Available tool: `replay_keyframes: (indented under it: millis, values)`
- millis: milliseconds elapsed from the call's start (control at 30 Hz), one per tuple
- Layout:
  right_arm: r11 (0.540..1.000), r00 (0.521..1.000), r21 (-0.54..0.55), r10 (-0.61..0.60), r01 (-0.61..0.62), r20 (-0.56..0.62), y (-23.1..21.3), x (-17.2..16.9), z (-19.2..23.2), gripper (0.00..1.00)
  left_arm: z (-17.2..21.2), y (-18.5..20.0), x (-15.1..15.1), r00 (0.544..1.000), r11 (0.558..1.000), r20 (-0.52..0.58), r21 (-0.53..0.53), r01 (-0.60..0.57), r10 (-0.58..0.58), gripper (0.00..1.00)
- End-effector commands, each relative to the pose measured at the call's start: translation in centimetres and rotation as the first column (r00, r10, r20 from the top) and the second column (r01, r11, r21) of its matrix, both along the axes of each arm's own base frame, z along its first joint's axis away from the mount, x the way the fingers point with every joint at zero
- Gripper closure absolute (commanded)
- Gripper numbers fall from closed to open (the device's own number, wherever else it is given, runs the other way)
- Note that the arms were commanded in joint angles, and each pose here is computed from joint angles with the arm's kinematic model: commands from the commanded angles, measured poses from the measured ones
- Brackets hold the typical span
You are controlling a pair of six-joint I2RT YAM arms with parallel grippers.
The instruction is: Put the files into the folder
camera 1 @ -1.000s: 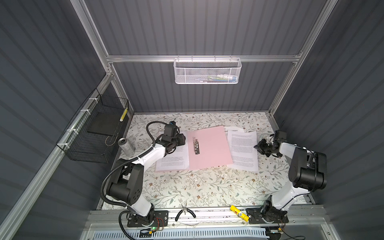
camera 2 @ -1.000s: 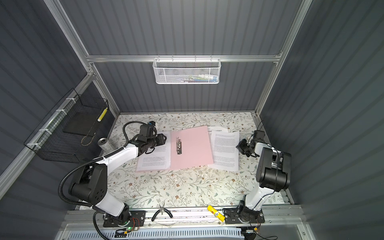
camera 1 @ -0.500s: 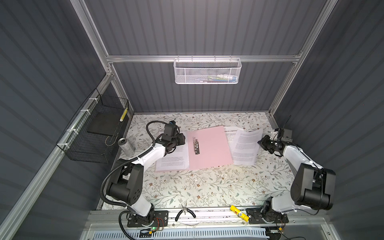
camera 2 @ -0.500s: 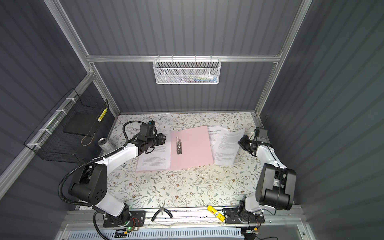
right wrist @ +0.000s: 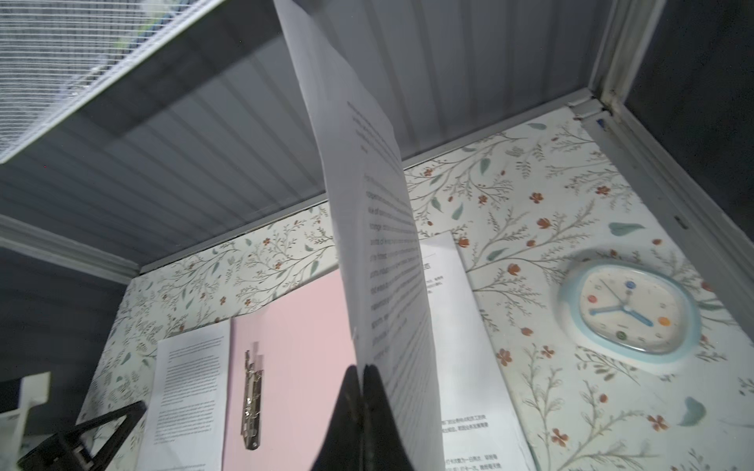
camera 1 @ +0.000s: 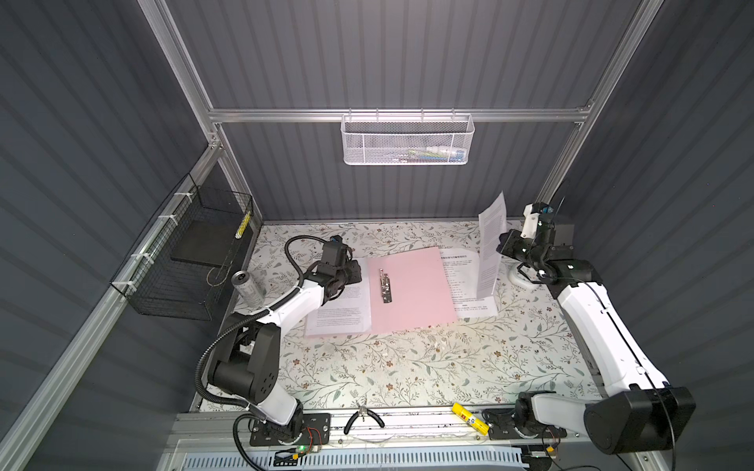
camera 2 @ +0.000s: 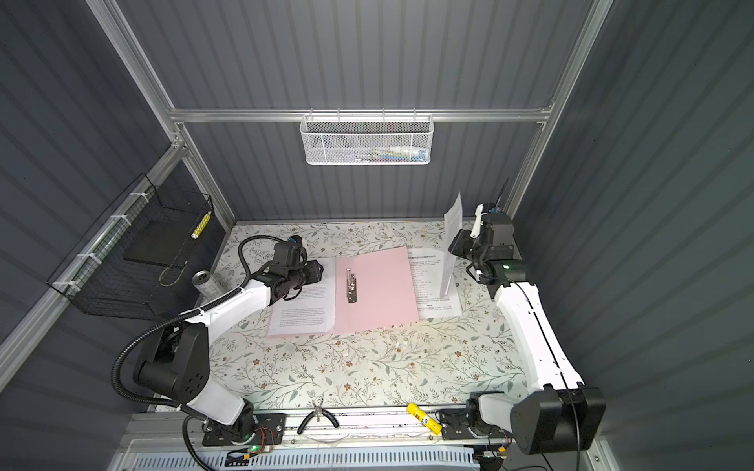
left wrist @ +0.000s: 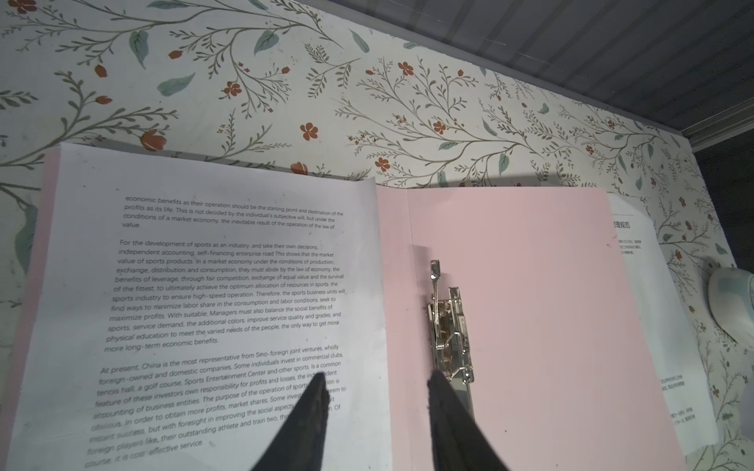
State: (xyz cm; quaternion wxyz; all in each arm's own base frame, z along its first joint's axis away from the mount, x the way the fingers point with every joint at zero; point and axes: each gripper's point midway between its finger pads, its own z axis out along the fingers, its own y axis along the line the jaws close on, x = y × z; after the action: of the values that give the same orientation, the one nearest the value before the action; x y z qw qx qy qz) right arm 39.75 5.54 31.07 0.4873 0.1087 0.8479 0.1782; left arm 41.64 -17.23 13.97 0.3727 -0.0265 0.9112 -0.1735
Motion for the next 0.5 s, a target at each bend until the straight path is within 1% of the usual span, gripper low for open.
replay_keyframes:
  millis: [0,133,200,300,367,400,467]
  values:
    - [0.991,0.992,0.061,0.123,-0.123,0.000,3.8,0.2,0.7,1.00,1.4,0.1,0.3,1.000,1.000,0.023,0.005,-0.002,0.002,0.58]
    - [0.951,0.969,0.186,0.245,-0.246,0.027,8.3,0.7,1.8,1.00,1.6,0.5,0.0,0.999,1.000,0.034,0.014,-0.013,0.013,0.57]
    - [0.940,0.959,0.189,0.282,-0.284,0.039,10.0,0.9,2.1,1.00,1.7,0.8,-0.1,0.999,1.000,0.034,0.024,-0.019,0.018,0.57]
    - [0.916,0.932,0.172,0.353,-0.363,0.087,13.1,0.6,3.1,1.00,1.8,1.3,-0.5,0.999,0.999,0.038,0.040,-0.029,0.027,0.57]
    - [0.896,0.914,0.179,0.396,-0.406,0.091,14.8,0.4,3.5,1.00,1.8,1.6,-0.6,0.998,0.998,0.045,0.046,-0.040,0.038,0.57]
    - [0.877,0.897,0.185,0.433,-0.443,0.092,15.8,0.2,3.6,1.00,1.7,1.8,-0.7,0.998,0.998,0.046,0.048,-0.045,0.043,0.57]
    - [0.867,0.886,0.182,0.456,-0.464,0.086,16.7,0.3,3.5,1.00,1.7,1.8,-0.8,0.998,0.998,0.045,0.049,-0.048,0.046,0.57]
